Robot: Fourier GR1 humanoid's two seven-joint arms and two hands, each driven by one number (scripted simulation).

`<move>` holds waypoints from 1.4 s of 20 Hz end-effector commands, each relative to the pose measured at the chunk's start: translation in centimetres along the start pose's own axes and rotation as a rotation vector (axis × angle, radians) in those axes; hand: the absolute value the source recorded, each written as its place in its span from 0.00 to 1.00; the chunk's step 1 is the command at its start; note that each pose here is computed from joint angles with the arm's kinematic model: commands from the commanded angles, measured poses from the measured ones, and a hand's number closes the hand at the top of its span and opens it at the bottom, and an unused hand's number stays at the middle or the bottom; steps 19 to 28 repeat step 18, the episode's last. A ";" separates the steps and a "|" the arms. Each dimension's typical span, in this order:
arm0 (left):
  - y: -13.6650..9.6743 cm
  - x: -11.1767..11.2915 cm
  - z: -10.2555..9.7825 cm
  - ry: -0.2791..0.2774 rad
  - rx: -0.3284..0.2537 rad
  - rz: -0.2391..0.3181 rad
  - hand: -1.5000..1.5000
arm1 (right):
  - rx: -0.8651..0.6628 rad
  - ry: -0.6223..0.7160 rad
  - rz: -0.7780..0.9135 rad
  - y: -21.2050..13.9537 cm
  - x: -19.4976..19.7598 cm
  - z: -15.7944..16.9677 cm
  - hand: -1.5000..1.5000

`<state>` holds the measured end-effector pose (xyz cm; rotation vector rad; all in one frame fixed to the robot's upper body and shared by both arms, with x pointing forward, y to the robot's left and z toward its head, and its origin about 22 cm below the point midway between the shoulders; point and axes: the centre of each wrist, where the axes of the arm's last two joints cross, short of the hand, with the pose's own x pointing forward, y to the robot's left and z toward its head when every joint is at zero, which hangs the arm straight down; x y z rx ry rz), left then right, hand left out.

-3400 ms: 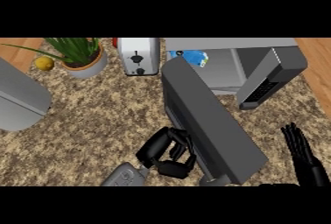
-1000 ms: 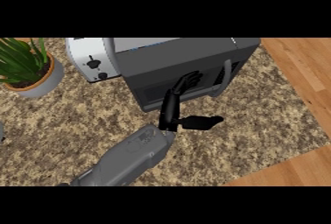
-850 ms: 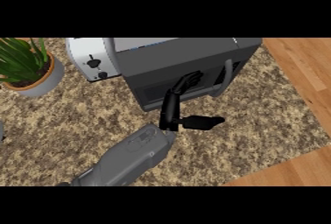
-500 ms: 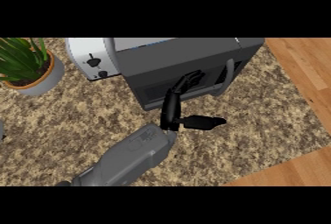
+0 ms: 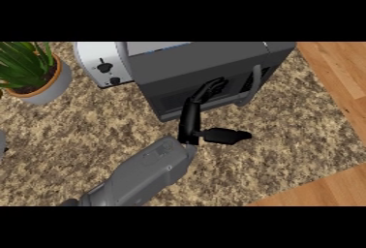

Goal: Pick up the milk, place it into the microwave and close the microwave

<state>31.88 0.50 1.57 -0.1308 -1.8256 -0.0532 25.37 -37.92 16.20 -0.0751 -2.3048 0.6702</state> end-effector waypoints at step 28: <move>0.8 0.4 -2.6 -0.022 0.100 0.002 0.00 | -0.037 0.044 -0.371 -0.6 -3.9 0.2 0.00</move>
